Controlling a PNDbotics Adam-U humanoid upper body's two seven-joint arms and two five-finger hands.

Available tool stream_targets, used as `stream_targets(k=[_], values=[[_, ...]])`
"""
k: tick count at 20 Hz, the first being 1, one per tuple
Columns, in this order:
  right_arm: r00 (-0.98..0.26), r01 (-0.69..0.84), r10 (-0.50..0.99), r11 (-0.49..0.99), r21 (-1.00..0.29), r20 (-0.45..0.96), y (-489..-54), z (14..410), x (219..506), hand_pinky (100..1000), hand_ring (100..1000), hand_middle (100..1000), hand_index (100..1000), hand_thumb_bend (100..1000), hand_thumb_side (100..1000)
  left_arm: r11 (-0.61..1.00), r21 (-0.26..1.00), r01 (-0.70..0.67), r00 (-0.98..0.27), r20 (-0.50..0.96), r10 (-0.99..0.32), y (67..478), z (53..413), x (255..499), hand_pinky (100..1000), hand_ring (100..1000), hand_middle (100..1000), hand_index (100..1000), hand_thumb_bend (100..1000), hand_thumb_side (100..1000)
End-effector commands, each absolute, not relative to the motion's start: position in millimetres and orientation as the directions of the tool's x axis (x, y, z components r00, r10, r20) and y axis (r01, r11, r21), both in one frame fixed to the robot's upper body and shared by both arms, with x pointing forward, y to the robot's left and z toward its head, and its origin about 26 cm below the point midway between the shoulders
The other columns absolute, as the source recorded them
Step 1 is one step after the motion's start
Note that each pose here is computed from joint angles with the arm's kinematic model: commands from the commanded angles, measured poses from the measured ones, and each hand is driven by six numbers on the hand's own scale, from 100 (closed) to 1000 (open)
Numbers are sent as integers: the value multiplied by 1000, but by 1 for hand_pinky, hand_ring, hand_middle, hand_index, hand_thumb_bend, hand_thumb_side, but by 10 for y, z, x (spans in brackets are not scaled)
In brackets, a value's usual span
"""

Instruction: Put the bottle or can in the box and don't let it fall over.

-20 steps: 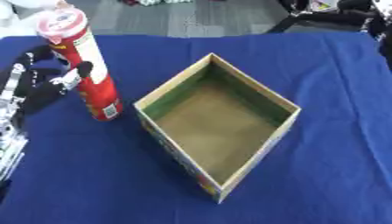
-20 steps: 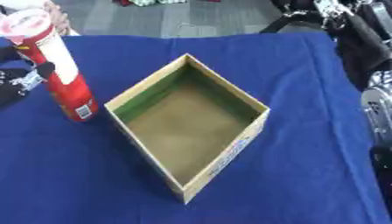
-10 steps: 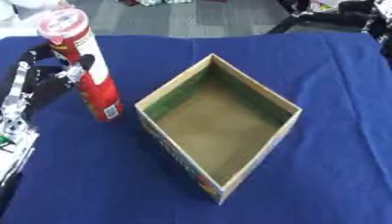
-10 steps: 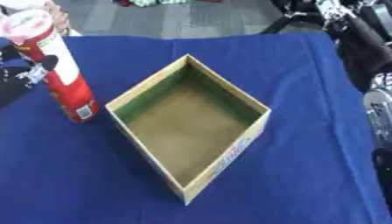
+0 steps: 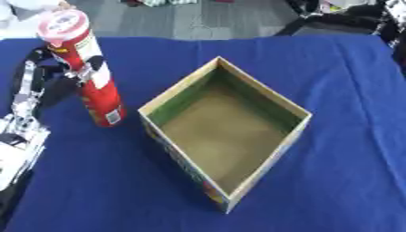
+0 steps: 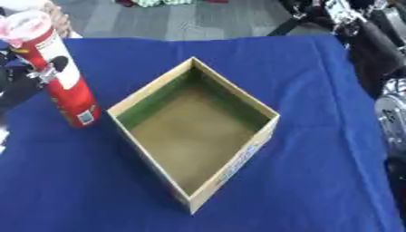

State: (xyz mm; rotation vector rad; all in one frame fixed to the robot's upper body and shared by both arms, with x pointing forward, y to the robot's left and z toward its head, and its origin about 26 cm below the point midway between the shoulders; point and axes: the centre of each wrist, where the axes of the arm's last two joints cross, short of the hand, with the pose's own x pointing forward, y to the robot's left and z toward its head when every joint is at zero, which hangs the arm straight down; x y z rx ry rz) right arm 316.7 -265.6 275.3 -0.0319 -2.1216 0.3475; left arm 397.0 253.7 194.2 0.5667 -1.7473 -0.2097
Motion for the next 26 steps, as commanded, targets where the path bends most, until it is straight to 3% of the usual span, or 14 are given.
stream_targets(k=[1, 19, 26], values=[[-570, -117, 157, 956, -269, 807, -2653, 2835, 3148, 955, 822, 857, 891, 100, 523, 856, 439, -273, -174, 853, -493, 2541, 2031, 3997, 904, 745, 802, 878, 726, 431], [-568, -131, 157, 952, -277, 808, -2645, 2835, 3155, 952, 815, 851, 889, 100, 523, 887, 391, -247, -186, 879, -439, 2409, 2010, 4109, 908, 742, 796, 866, 677, 438], [-569, -132, 156, 952, -277, 807, -2644, 2841, 3156, 952, 814, 850, 888, 100, 534, 900, 343, -268, -183, 899, -397, 2380, 1985, 4122, 906, 697, 743, 825, 570, 364]])
